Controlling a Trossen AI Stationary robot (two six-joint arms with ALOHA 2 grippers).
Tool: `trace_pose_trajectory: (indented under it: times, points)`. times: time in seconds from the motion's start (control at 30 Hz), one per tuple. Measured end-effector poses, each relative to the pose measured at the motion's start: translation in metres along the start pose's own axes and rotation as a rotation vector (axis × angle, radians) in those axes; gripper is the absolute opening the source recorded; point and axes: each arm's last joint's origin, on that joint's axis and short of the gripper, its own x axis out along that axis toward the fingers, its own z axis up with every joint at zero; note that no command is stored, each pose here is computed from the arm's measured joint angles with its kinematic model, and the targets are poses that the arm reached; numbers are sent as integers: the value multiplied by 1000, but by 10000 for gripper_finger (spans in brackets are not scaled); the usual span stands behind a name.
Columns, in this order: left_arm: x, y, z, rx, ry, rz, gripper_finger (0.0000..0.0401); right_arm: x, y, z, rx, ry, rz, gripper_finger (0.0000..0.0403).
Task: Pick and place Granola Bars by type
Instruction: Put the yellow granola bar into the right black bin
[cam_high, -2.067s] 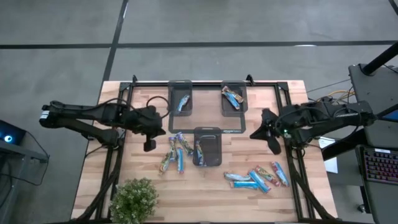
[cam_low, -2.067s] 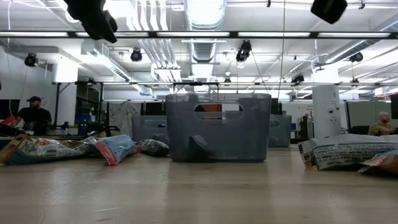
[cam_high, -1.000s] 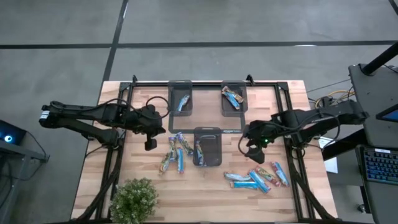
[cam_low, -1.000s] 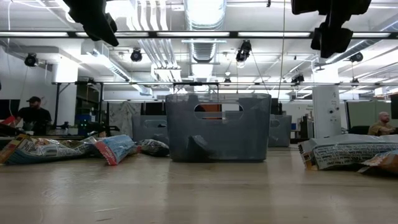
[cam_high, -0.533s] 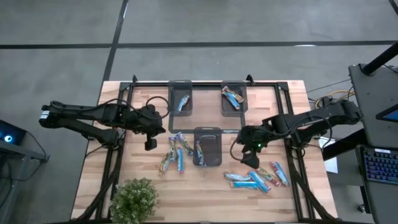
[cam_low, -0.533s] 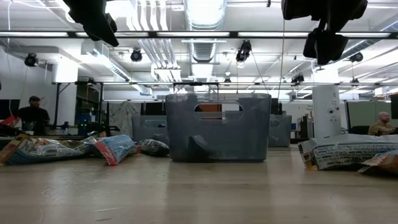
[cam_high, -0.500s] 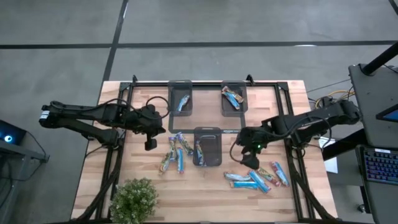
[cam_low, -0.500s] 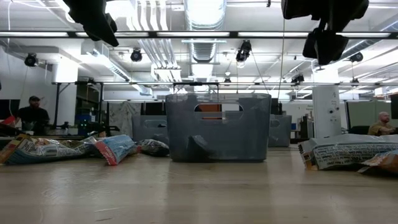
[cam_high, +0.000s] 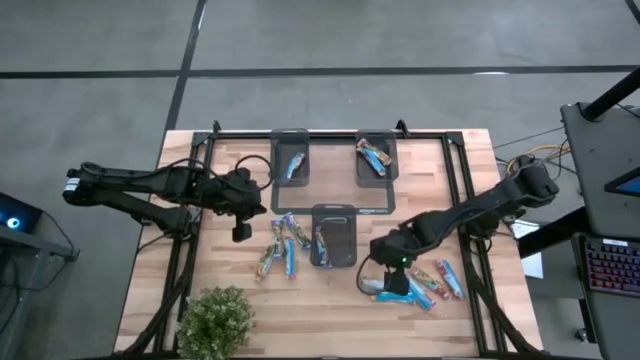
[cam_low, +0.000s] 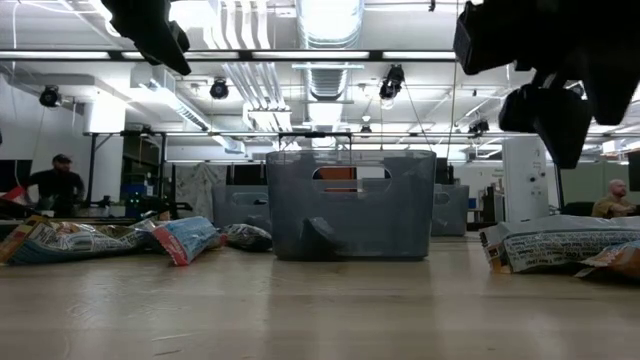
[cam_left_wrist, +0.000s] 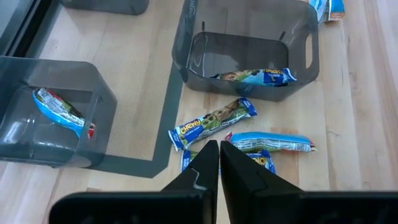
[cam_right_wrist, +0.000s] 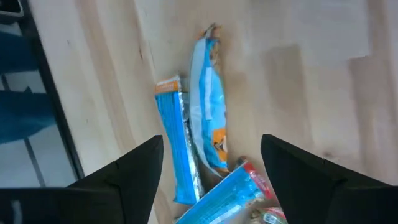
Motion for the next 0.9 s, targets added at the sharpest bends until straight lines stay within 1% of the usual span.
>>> trace_pose_trajectory:
  times: [0.13, 0.3, 0.47, 0.53, 0.63, 0.7, 0.9]
  points:
    - [1, 0, -1, 1, 4, 0, 0, 13, 14, 7, -38, 8, -29, 260]
    - [1, 0, -1, 1, 4, 0, 0, 31, 30, 24, -97, -4, -87, 260]
    - [1, 0, -1, 1, 4, 0, 0, 49, 41, 43, -107, 14, -105, 260]
    - [1, 0, -1, 1, 4, 0, 0, 54, 44, 48, -100, 36, -138, 258]
    - [1, 0, -1, 0, 4, 0, 0, 62, 42, 51, -83, 101, -240, 254]
    - [1, 0, -1, -3, 4, 0, 0, 65, 41, 52, -71, 132, -279, 250]
    - [1, 0, -1, -3, 4, 0, 0, 75, 41, 52, -47, 135, -300, 243]
